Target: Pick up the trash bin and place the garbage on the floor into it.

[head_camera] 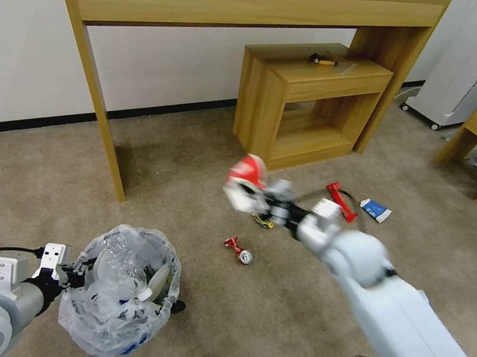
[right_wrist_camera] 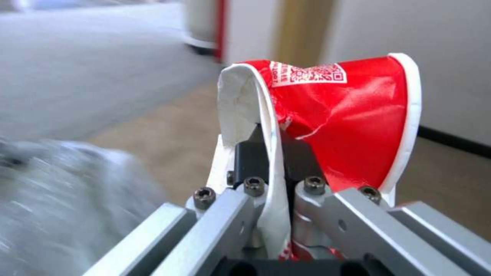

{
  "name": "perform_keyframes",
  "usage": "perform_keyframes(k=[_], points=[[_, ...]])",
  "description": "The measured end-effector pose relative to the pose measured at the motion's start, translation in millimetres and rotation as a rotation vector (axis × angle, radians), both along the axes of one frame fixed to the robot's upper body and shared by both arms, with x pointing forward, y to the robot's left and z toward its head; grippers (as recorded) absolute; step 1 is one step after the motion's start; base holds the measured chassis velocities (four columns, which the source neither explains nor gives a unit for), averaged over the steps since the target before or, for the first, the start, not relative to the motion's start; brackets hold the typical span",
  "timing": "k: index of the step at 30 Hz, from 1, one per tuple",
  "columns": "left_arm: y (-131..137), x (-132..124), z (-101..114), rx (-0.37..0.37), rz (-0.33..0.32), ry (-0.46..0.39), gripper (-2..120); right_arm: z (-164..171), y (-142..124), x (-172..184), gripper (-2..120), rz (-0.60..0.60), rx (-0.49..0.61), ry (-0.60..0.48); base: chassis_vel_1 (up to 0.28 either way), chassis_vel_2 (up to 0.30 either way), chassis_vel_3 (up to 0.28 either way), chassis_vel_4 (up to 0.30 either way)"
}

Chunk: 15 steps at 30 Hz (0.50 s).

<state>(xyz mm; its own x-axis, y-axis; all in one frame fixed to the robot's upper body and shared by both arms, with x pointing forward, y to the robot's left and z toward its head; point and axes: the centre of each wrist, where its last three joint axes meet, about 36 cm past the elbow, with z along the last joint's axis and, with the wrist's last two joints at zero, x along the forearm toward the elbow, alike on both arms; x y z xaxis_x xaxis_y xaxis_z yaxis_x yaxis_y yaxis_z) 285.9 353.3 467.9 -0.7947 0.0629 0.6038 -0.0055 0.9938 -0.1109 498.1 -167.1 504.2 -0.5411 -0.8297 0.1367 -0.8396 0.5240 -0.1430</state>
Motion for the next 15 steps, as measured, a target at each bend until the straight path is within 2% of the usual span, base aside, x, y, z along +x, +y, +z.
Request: perform_keyframes(k=[2,3,5,6,7,8,10,11,13,15], points=[[0,0,0,0.0,0.003,0.001,0,-1,10,0,0,0.02,0.005,0.009,0.0,0.0,0.0,0.0],[0,0,1,-0.001,0.007,0.0,0,-2,40,-4,0,0.079,0.019,0.039,0.0,0.0,0.0,0.0],[0,0,1,-0.002,0.007,-0.001,0,-4,51,-6,0,0.099,0.024,0.052,0.0,0.0,0.0,0.0],[0,0,1,-0.001,0.01,-0.001,0,-5,64,-11,0,0.121,0.031,0.07,0.0,0.0,0.0,0.0],[0,1,2,-0.003,0.013,-0.002,0,-11,93,-23,0,0.173,0.05,0.113,0.0,0.0,0.0,0.0],[0,1,2,-0.003,0.013,-0.002,0,-11,93,-23,0,0.173,0.05,0.113,0.0,0.0,0.0,0.0],[1,2,0,-0.001,0.018,0.003,0,-19,125,-40,0,0.235,0.059,0.155,0.0,0.0,0.0,0.0],[1,2,0,-0.001,0.018,0.003,0,-19,125,-40,0,0.235,0.059,0.155,0.0,0.0,0.0,0.0],[1,3,-3,-0.005,0.017,0.009,0,-26,149,-57,0,0.283,0.066,0.194,0.0,0.0,0.0,0.0],[0,4,-4,-0.006,0.017,0.009,0,-30,156,-63,0,0.294,0.068,0.223,0.0,0.0,0.0,0.0]])
